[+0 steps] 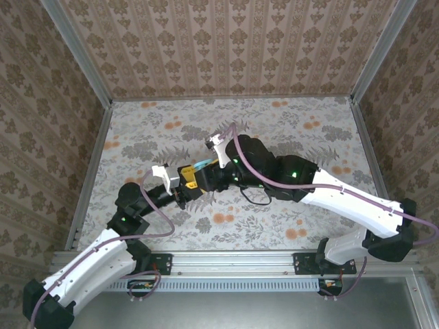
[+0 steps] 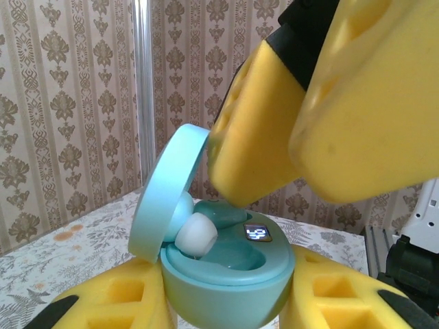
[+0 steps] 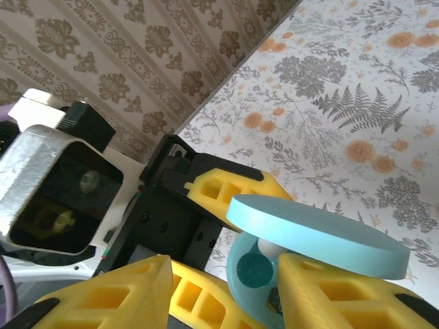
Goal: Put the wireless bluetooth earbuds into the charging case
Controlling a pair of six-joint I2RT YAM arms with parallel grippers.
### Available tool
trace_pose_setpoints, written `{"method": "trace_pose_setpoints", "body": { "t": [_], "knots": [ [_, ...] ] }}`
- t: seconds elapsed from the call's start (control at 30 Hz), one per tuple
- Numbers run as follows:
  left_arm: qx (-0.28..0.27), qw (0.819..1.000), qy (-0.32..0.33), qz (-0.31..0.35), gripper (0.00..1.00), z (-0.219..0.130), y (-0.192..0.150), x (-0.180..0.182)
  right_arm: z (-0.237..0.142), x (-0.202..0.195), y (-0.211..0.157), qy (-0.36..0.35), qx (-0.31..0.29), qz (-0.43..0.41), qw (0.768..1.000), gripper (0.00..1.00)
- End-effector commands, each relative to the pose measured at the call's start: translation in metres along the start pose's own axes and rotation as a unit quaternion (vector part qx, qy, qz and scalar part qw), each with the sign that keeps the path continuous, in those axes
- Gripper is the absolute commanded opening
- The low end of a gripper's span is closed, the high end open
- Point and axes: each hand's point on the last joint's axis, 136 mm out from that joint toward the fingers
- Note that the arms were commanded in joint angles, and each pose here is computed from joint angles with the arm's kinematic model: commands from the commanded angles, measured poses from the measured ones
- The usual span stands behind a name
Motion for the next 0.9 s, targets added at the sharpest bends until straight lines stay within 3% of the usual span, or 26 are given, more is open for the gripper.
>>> {"method": "trace_pose_setpoints", "body": {
  "t": [0.0, 0.53, 0.87],
  "knots": [
    [-0.021, 1.0, -0.007, 0.016, 0.23, 0.0, 0.022, -0.004, 0.005, -0.008, 0.0, -0.03, 0.015, -0.027, 0.999, 0.47],
    [0.0, 0.999, -0.034, 0.002, 0.22, 0.004, 0.026, -0.01, 0.002, -0.01, 0.022, -0.048, -0.013, -0.04, 0.998, 0.5],
    [-0.002, 0.999, -0.038, 0.004, 0.22, 0.006, 0.032, -0.01, 0.011, -0.029, 0.015, -0.104, 0.02, -0.042, 0.994, 0.39]
  ]
}}
Point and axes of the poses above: each hand's point on the last joint's axis, 136 mm out from that joint toward the fingers, its own z axis out along the fingers, its own x axis along the line the jaws close on, y = z × x, and after that the axes turned 8 degrees about z, right-handed
